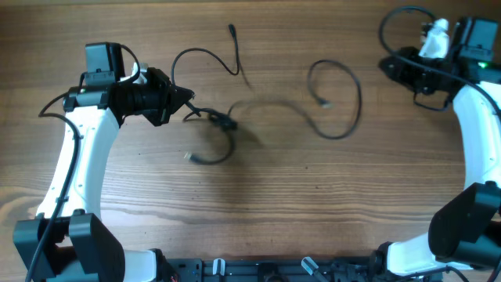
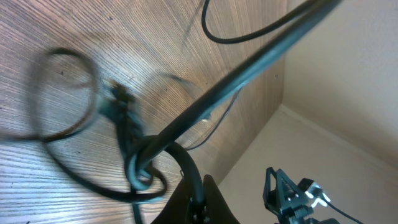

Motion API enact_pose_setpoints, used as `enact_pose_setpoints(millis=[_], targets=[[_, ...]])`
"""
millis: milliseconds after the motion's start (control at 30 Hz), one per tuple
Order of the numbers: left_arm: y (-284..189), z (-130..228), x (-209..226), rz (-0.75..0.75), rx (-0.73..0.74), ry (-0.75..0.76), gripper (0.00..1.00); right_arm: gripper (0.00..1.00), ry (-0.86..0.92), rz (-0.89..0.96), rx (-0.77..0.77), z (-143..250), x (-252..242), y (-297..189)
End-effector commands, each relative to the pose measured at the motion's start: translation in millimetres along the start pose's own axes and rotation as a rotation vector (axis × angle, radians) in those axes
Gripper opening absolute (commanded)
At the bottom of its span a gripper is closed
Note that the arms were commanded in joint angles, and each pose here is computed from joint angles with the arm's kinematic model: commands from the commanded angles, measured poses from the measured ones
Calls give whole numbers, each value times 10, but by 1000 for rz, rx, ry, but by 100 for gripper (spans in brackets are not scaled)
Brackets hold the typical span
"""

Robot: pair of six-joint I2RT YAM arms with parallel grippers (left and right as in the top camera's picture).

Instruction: Untangle cables

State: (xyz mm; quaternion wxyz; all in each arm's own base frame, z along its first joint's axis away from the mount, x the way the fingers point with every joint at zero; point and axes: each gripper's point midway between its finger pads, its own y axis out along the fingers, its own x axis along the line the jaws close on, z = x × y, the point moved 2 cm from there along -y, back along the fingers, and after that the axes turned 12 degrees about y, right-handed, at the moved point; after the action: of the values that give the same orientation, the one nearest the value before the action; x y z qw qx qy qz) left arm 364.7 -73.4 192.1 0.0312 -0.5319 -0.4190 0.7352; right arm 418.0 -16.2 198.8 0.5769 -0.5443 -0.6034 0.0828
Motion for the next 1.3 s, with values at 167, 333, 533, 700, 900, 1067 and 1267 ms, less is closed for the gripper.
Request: enact_pose_setpoints(millis=[167,333,533,700,900,1067,1267], targets=[[14,79,-69,20,19,45,4,53,-397,-273,60,327,1012,-113],[4,121,-213,99,61,3,4,57,-614,-429,182,900,1529,3],[-41,190,-446,223,137,-33,4,66,-867,-541,280,1546,1950,131],[-70,257,-517,267,188,-44,4,66,-984,-595,338,1883,2089,246],[-91,304,-552,292,221,-43,4,65,-1075,-645,353,2107,2225,406],[-94,313,-558,296,227,-42,4,67,-1077,-675,395,2238,2243,562],[-94,313,-558,296,227,-42,4,66,-1083,-705,421,2347,2272,690]])
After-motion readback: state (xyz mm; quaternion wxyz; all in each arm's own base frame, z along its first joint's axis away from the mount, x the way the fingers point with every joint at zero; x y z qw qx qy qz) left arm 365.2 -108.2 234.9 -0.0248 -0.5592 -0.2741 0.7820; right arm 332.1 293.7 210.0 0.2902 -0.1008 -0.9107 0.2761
